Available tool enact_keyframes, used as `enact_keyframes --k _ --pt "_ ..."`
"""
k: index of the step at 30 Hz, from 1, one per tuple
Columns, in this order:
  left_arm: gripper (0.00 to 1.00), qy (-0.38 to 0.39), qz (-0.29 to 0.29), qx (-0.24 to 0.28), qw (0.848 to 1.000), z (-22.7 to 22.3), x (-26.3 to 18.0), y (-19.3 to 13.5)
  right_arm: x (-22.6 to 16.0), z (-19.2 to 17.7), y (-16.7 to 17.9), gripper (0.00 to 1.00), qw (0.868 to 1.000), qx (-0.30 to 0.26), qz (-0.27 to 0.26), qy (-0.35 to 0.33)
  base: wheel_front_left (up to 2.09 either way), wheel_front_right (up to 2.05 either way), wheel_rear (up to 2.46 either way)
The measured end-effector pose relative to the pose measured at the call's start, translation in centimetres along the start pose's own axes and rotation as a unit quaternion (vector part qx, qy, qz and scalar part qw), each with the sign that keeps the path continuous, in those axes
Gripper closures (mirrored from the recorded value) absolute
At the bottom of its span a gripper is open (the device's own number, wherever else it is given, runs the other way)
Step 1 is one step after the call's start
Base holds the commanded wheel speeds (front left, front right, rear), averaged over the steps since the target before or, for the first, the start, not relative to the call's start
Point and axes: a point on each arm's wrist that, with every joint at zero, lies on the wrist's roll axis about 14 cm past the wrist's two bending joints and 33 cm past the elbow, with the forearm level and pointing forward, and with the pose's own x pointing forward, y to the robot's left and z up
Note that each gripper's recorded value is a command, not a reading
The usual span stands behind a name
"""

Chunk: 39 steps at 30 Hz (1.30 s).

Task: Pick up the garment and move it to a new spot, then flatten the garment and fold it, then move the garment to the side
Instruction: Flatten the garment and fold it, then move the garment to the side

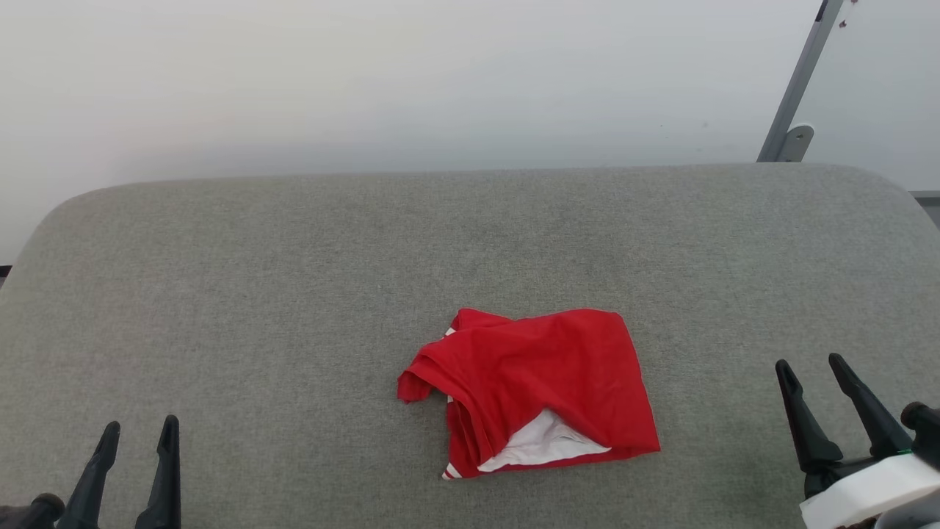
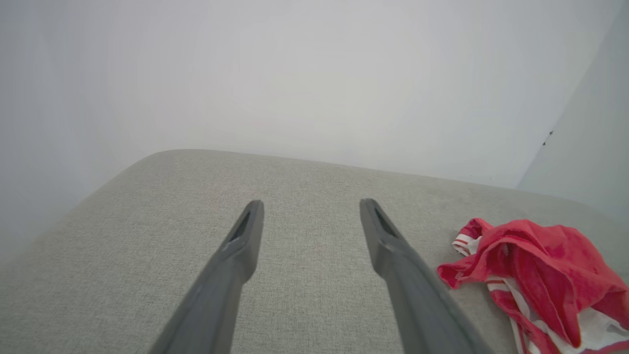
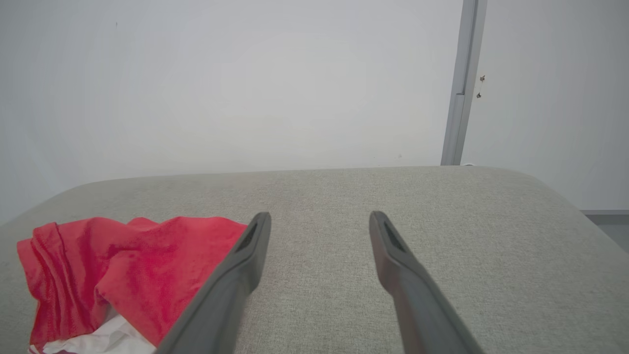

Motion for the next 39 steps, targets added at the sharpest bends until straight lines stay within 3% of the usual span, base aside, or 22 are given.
enact_keyframes --k 17,25,32,39 --pt "0.0 -0.002 0.005 -0.006 1.0 0.0 -0.1 0.0 -0.1 -0.9 1.8 0.0 1.0 0.02 0.017 0.007 0.0 0.0 0.0" --pt "0.0 -0.004 0.011 -0.011 1.0 0.0 0.0 0.1 2.1 -2.1 3.2 0.0 0.995 0.031 0.055 0.081 0.0 0.0 0.0" --pt "0.0 0.005 0.018 -0.021 1.0 -0.6 0.3 0.2 5.0 -3.5 5.1 0.0 0.979 0.027 0.102 0.176 0.0 0.0 0.0" --pt "0.0 0.023 0.029 -0.028 0.999 -1.8 0.5 0.6 6.4 -7.2 6.6 0.0 0.942 0.022 0.136 0.308 0.0 0.0 0.0"
